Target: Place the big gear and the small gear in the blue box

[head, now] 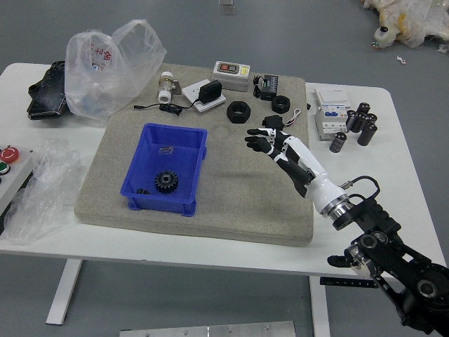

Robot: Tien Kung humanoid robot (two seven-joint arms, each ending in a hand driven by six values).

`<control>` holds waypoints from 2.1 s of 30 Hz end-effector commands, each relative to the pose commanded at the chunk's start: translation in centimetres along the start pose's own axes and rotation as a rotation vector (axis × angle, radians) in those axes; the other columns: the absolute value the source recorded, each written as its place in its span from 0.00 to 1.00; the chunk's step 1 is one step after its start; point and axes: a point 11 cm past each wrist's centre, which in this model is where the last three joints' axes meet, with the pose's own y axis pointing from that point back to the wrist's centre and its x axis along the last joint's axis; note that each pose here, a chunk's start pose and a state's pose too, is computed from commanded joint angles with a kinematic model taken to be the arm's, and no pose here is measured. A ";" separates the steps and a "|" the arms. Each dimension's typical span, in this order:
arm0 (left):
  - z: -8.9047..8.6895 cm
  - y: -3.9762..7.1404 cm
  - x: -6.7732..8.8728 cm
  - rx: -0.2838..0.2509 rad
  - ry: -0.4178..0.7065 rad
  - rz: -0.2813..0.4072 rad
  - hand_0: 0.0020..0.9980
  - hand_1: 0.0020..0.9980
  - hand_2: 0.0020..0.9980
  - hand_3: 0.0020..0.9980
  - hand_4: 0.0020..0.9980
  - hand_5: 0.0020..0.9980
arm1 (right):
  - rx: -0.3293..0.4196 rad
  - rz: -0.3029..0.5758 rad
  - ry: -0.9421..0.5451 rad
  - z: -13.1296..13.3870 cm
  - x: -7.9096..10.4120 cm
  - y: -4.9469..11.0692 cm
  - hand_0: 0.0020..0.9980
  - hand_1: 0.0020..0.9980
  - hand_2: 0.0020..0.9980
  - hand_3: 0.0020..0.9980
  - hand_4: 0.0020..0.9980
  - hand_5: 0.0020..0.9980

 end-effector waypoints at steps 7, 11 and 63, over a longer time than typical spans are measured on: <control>0.0 -0.1 -0.4 -0.026 -0.010 -0.009 0.57 0.53 0.53 0.64 0.66 0.15 | 0.000 0.019 -0.081 0.1 0.4 0.0 0.91 0.80 0.79 0.77 1.00 1.00; 0.0 -0.1 -0.6 -0.031 -0.015 -0.014 0.57 0.53 0.53 0.64 0.66 0.15 | -0.003 0.027 -0.102 0.2 0.6 0.0 0.91 0.81 0.79 0.77 1.00 1.00; -0.2 -0.1 -1.4 -0.034 -0.010 -0.027 0.58 0.54 0.54 0.64 0.66 0.16 | 0.002 0.119 -0.224 0.8 3.0 0.5 0.89 0.79 0.78 0.76 1.00 1.00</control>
